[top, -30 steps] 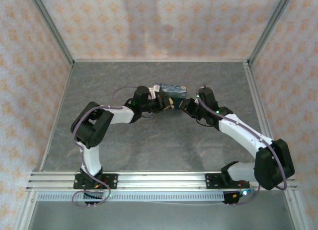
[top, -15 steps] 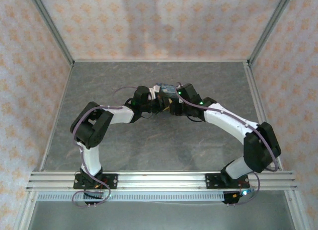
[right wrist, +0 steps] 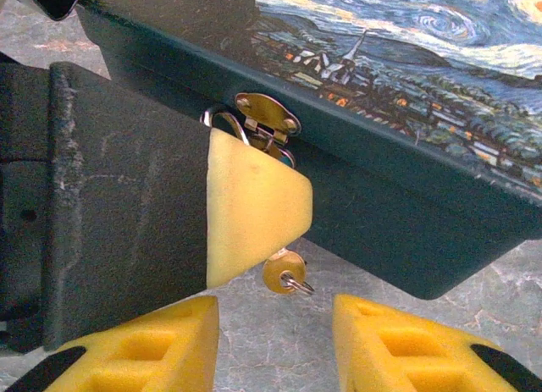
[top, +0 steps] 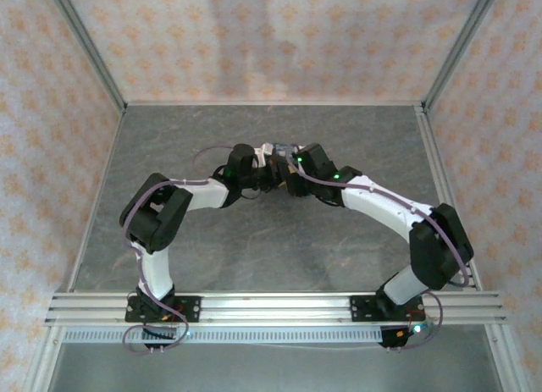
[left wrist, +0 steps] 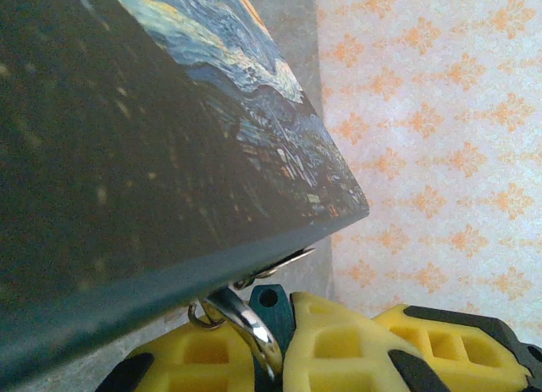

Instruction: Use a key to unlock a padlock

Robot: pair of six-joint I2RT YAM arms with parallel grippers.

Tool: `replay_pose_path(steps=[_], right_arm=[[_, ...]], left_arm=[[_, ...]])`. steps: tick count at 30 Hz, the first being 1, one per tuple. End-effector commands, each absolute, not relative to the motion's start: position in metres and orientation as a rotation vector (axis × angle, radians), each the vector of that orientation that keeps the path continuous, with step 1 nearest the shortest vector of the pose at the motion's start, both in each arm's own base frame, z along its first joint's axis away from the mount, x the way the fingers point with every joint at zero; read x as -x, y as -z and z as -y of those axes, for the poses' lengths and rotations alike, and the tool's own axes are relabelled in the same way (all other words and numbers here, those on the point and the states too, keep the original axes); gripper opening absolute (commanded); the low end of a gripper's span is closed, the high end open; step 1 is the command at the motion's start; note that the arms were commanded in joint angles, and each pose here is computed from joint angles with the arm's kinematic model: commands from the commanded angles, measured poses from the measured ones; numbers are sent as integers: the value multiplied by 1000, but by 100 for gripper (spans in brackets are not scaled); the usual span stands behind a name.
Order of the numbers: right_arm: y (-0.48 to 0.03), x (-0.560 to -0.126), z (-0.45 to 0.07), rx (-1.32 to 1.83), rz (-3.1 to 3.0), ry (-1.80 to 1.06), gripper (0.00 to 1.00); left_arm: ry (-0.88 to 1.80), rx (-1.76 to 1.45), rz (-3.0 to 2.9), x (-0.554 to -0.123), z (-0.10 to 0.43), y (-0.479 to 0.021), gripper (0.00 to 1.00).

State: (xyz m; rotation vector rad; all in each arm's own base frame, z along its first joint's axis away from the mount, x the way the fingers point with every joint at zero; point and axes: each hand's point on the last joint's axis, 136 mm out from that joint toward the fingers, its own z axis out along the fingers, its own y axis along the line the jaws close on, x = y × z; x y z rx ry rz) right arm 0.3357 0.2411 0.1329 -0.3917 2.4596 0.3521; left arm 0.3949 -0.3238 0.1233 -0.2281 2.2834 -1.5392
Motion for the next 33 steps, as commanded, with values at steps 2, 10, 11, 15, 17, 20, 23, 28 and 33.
replay_pose_path(steps=[2,10,11,15,17,20,23,28,33], right_arm=[[-127,-345,-243,437,-2434,-285,40],[-124,-351,-248,469,-2409,-235,38],[-125,-352,-249,473,-2402,-225,38],[-130,-357,-247,465,-2371,-163,38],[-135,-359,-245,453,-2357,-145,38],[-141,-362,-239,439,-2342,-84,38],[-145,-363,-237,448,-2332,-53,31],[-146,-363,-239,462,-2334,-56,21],[-148,-359,-251,504,-2353,-128,2]], left_arm=[[1635,154,-2174,-402,333,-162,0],[1657,142,-2171,-403,334,-169,0],[1658,140,-2168,-403,334,-170,0],[1656,141,-2174,-403,334,-168,0],[1657,143,-2178,-403,334,-167,0],[1658,145,-2183,-402,334,-166,0],[1660,144,-2181,-402,334,-166,0],[1658,144,-2191,-401,334,-164,0],[1653,142,-2195,-400,333,-163,0]])
